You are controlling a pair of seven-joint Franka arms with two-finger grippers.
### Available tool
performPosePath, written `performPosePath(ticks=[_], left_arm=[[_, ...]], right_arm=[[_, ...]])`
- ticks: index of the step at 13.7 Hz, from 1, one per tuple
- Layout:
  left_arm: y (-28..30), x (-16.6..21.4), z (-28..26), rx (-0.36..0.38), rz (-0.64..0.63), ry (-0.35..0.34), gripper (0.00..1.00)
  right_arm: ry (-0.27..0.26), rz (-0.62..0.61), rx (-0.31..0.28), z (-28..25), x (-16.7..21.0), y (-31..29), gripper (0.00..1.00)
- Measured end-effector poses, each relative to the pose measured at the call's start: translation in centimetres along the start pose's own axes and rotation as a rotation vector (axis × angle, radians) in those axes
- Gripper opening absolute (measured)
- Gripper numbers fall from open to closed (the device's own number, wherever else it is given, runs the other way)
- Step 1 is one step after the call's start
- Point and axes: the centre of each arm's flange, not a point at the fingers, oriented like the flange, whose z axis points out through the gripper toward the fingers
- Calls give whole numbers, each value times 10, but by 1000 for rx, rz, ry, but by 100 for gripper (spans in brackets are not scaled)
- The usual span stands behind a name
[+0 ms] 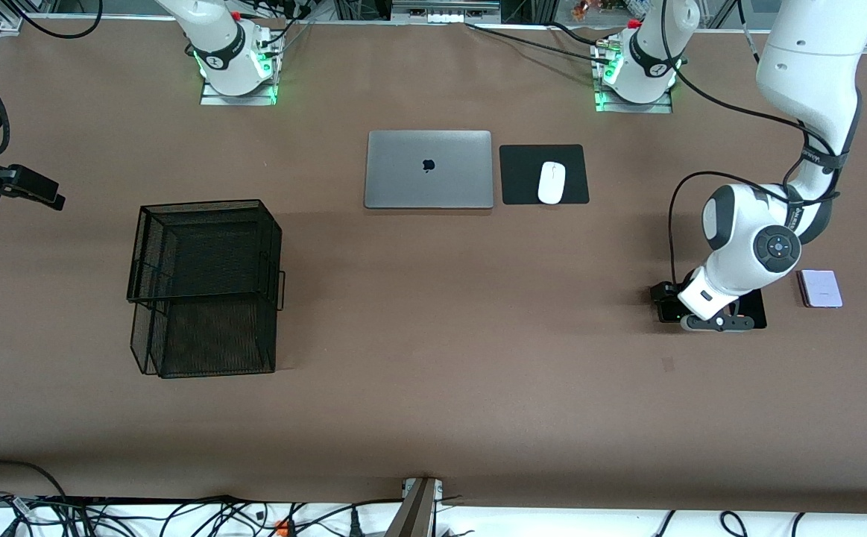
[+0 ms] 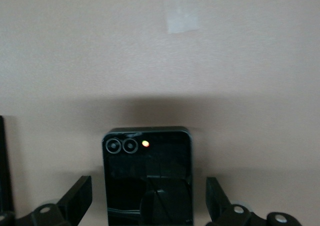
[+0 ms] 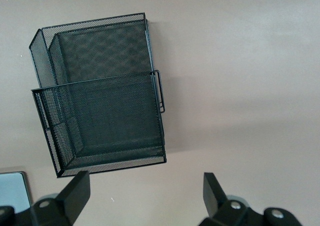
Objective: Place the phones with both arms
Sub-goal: 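Close the left gripper on the black flip phone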
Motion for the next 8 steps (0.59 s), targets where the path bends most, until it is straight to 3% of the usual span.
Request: performPosePath(ticks=[5, 7, 8], left_arm=[[-1, -2, 13, -1, -3, -9, 99], [0, -2, 13, -2, -11, -9, 93], [1, -2, 12, -2, -12, -9, 83]], right_arm=[[0, -1, 0, 0, 0, -1, 100], [0, -1, 0, 0, 0, -1, 100], [0, -2, 0, 0, 0, -1, 100]])
